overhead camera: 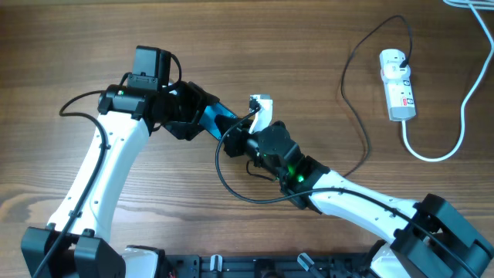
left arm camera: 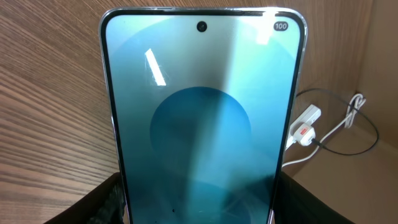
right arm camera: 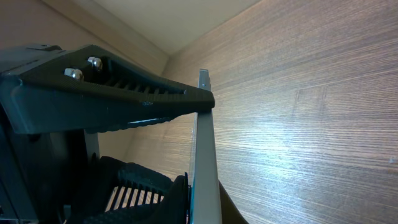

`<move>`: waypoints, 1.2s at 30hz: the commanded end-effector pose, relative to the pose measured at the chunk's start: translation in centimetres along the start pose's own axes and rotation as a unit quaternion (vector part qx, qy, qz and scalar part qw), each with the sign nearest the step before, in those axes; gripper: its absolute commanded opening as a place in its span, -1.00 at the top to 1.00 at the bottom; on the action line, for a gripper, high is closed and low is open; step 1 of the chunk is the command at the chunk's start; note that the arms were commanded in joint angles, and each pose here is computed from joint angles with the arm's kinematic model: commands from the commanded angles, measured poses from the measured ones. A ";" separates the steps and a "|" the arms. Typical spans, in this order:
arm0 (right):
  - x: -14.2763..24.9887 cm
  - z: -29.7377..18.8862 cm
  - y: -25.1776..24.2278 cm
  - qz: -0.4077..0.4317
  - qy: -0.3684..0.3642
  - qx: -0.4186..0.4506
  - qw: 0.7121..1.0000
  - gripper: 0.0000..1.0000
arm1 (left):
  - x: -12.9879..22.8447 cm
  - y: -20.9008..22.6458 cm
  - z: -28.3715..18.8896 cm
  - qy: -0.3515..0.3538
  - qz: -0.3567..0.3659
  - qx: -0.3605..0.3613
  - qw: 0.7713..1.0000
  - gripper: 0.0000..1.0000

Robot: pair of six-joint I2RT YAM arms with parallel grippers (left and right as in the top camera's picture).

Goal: Plug charger to phone and switch on socket

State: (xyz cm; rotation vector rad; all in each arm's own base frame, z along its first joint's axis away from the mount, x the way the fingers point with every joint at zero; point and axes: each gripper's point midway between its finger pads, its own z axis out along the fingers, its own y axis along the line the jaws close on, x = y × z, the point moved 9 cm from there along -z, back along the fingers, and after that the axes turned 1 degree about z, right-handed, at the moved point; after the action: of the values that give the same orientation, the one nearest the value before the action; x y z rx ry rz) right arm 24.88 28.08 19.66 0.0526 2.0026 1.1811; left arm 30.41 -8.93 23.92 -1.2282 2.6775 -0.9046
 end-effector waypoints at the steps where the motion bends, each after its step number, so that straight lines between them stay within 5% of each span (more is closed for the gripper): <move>1: 0.4 0.3 1.6 -0.017 0.030 -0.049 0.998 0.91 | 0.1 -0.3 -0.3 0.003 0.004 0.009 1.000 -0.30; 9: 0.3 0.2 1.5 0.034 0.030 -0.042 0.998 0.91 | 0.2 -0.2 -0.3 0.005 0.002 0.005 1.000 -0.97; 14: -0.1 0.2 -0.4 0.227 0.048 0.004 0.973 0.91 | 0.9 -0.8 -2.1 -0.013 0.111 0.038 0.993 -1.00; 19: -0.6 -0.1 -0.8 0.425 0.126 -0.008 0.896 0.91 | 3.7 1.0 -7.7 -0.080 0.213 0.037 0.973 -1.00; 24: -0.4 -0.7 -0.5 0.564 0.215 -0.001 0.797 0.91 | 7.5 5.1 -14.4 -0.185 0.227 0.041 0.955 -1.00; 26: -0.9 -0.8 0.5 0.556 0.228 -0.037 0.799 0.91 | 9.7 6.7 -17.1 -0.218 0.239 0.089 0.942 -1.00; 31: -2.2 -1.2 2.5 0.526 0.235 -0.115 0.809 0.91 | 10.5 10.5 -18.5 -0.273 0.077 0.076 0.956 -1.00; 36: -1.8 -1.4 2.6 0.521 0.264 -0.113 0.804 0.91 | 8.5 10.3 -12.5 -0.189 -0.082 0.100 0.973 -1.00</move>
State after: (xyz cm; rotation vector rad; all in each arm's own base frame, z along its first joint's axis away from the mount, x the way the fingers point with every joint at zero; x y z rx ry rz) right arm 24.23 27.58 22.27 0.9475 2.3096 2.2815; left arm 13.06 -2.80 32.36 -1.1712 2.1943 -0.6923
